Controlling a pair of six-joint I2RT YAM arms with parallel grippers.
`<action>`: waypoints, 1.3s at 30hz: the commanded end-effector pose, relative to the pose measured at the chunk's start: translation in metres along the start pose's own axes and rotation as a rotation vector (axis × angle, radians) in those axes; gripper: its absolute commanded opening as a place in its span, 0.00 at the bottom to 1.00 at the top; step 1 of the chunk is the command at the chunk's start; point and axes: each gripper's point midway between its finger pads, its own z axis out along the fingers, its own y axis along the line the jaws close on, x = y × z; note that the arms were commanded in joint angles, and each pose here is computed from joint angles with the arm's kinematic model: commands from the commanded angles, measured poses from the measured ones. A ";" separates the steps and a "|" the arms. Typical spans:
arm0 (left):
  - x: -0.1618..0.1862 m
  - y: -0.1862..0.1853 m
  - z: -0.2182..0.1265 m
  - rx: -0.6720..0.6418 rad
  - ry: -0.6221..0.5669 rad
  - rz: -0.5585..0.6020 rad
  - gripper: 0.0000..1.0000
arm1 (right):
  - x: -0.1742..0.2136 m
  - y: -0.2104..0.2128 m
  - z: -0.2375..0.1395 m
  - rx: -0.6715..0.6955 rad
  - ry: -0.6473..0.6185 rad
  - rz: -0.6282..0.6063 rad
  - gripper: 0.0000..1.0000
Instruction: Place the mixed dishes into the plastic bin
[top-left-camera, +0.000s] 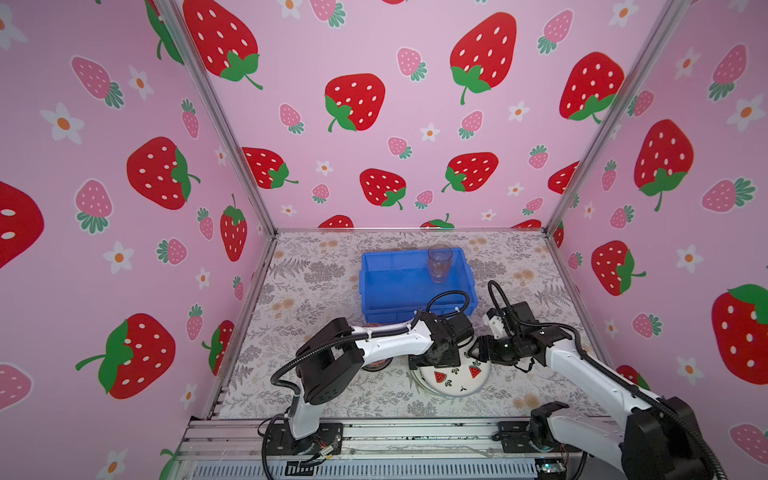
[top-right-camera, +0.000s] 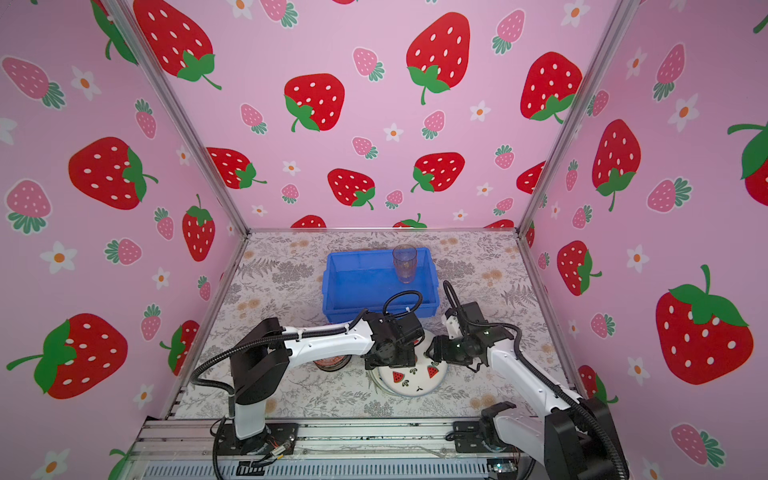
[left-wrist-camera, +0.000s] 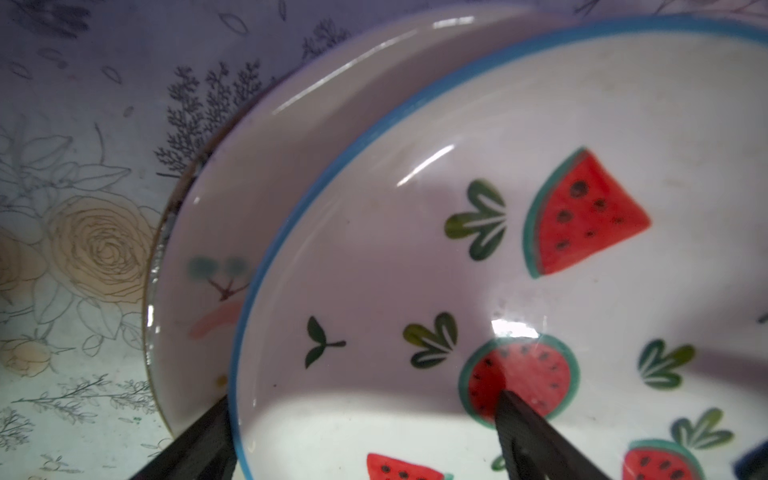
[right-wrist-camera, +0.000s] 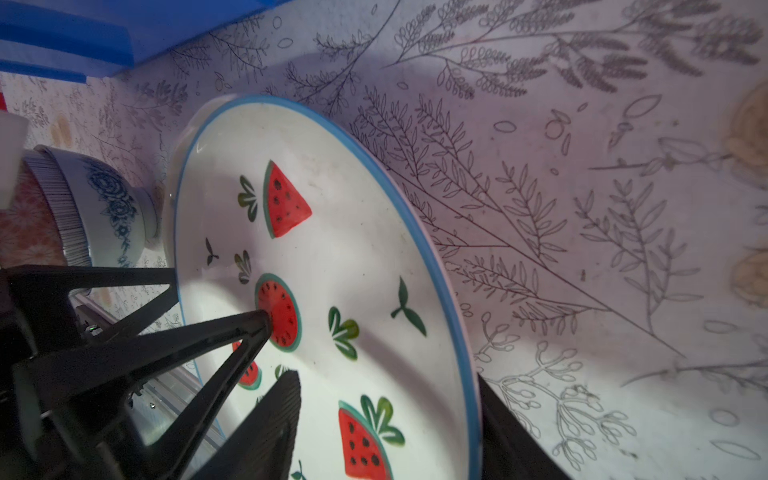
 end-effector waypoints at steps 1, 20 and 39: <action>-0.003 -0.016 -0.001 0.055 -0.002 -0.003 0.95 | 0.000 0.005 -0.003 -0.030 -0.010 0.016 0.61; -0.007 -0.022 -0.009 0.085 -0.020 -0.003 0.95 | -0.012 0.010 -0.016 -0.016 -0.055 0.015 0.37; -0.011 -0.020 -0.012 0.090 -0.030 -0.008 0.95 | -0.028 0.023 -0.035 -0.036 -0.103 0.014 0.31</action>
